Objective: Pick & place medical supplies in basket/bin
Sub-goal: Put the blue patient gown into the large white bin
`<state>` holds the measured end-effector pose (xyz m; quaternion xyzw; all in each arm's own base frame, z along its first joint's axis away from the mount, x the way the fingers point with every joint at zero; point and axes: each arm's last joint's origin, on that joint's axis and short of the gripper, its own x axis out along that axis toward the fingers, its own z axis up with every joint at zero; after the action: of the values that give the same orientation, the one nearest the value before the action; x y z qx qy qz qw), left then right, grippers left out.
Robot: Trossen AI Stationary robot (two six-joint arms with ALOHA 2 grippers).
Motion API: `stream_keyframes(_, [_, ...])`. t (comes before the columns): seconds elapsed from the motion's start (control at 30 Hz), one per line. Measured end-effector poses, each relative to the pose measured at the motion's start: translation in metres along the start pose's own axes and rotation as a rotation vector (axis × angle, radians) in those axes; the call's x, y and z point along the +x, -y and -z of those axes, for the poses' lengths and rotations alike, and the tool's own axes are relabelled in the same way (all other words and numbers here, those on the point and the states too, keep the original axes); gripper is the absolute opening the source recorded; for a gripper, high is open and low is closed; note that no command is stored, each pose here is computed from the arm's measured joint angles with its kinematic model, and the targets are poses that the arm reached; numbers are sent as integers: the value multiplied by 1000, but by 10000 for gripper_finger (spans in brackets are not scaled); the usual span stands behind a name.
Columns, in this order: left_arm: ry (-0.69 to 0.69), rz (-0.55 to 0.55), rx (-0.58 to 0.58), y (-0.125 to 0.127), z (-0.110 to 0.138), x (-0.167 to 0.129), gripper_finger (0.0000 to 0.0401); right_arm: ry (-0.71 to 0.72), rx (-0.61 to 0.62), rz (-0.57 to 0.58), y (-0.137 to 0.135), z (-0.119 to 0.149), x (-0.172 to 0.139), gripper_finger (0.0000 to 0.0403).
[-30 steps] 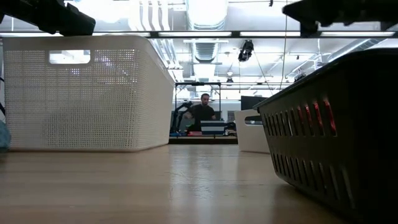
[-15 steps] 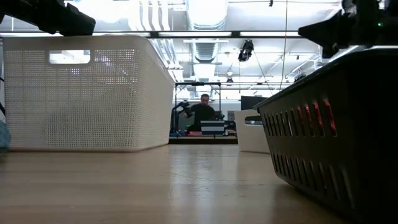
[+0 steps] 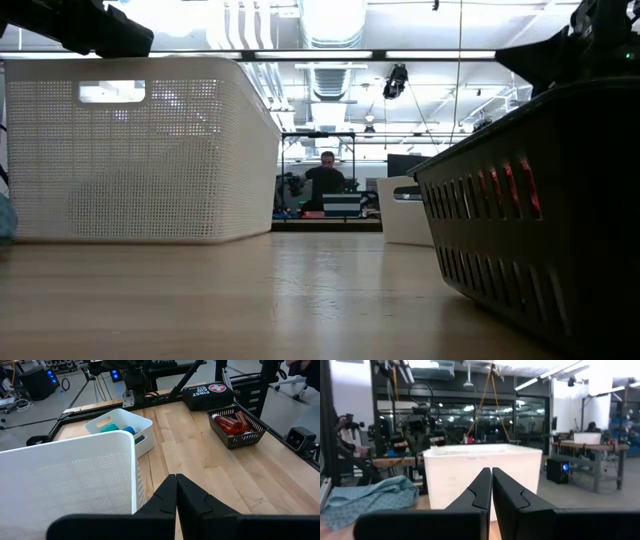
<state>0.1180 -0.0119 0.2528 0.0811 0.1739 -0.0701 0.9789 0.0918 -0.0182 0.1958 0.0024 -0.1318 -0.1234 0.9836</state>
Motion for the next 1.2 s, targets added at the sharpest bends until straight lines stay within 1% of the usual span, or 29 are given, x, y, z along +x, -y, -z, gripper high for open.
stream_keyframes(0.27, [0, 0, 0, 0, 0, 0, 6, -19, 5, -2, 0, 3, 0, 11])
stream_keyframes(0.43, [0, -1, 0, 0, 0, 0, 6, -158, 2, 0, 0, 17, -2, 11])
stream_keyframes(0.53, [0, 0, 0, 0, 0, 0, 6, -229, 31, 6, 1, 24, -3, 11])
stream_keyframes(0.63, [0, 0, 0, 0, 0, 0, 6, -234, 36, 6, 0, 25, -3, 11])
stream_keyframes(0.77, [0, 0, 0, 0, 0, 0, 6, -233, -6, 0, 0, 24, -3, 11])
stream_keyframes(1.2, [0, -1, 0, 0, 0, 0, 6, -225, -12, -1, 0, 24, -2, 11])
